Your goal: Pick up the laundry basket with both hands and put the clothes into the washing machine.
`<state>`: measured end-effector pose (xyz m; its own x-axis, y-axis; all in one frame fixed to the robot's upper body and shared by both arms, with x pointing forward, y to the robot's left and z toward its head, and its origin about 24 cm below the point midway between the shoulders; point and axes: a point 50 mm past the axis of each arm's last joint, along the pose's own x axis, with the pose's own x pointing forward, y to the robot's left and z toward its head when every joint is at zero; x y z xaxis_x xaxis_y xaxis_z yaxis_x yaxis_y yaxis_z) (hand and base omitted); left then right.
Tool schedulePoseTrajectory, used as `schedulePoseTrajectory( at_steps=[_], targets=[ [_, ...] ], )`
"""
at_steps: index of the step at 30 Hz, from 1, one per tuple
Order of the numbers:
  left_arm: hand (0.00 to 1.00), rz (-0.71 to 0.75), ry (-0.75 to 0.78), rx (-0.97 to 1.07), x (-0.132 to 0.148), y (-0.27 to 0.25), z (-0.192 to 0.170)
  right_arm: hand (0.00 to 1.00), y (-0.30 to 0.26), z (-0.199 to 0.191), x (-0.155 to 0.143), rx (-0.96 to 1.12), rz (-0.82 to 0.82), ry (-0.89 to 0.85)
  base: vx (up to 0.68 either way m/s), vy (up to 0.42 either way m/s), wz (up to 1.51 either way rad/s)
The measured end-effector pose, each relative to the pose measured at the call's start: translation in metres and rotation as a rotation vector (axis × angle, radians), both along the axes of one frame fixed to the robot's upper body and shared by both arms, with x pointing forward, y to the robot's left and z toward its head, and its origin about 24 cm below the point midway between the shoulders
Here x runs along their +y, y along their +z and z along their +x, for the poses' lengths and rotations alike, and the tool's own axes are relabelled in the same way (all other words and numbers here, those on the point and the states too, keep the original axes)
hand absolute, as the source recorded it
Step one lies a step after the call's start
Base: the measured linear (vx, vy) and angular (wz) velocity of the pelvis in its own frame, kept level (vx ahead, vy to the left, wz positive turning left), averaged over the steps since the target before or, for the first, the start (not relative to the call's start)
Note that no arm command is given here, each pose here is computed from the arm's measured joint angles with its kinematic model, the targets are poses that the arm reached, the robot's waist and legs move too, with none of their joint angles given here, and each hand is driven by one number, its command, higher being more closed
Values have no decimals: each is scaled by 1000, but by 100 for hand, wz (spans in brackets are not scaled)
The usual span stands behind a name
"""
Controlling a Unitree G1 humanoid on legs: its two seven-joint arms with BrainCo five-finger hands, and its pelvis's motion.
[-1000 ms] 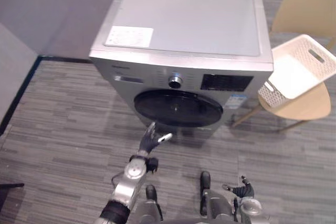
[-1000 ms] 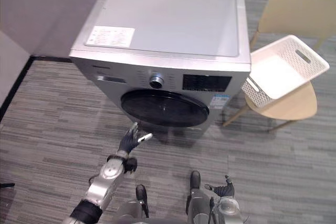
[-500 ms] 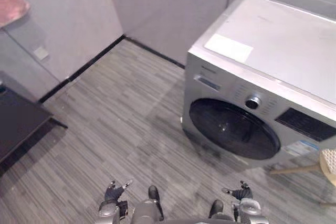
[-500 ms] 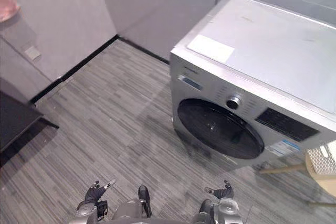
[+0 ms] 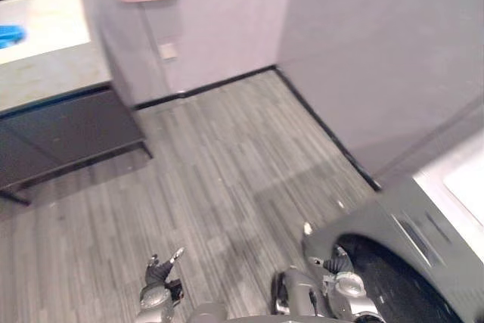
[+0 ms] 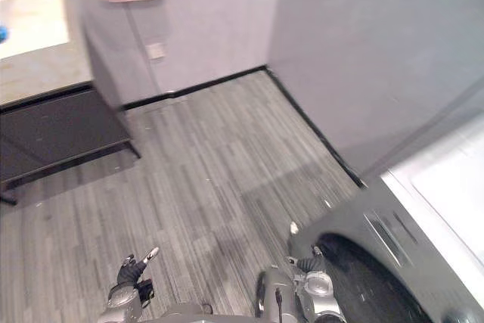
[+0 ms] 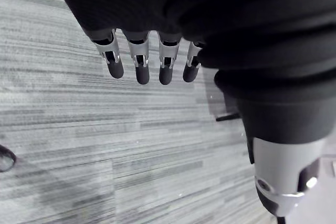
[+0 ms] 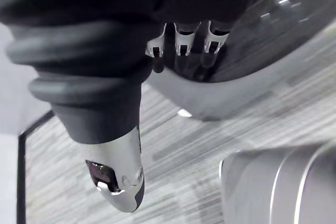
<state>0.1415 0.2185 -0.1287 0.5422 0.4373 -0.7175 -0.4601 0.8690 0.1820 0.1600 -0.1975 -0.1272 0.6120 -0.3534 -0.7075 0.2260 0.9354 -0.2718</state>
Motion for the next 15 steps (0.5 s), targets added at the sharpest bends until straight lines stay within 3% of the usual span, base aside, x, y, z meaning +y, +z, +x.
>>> schedulePoseTrajectory(
  at_steps=[5, 9, 15],
  targets=[
    [0, -51, 15, 9, -17, -5, -5, 0, 6, 9, -4, -35, -14, 34, 412, -214, 121],
    [0, -47, -3, 26, -19, -6, -9, 0, 3, 6, 6, -31, 25, 25, 259, -156, 30],
    [0, -33, -56, -9, -20, -1, 7, 0, -5, -10, -8, 35, 17, -41, 124, 68, 17]
  ],
)
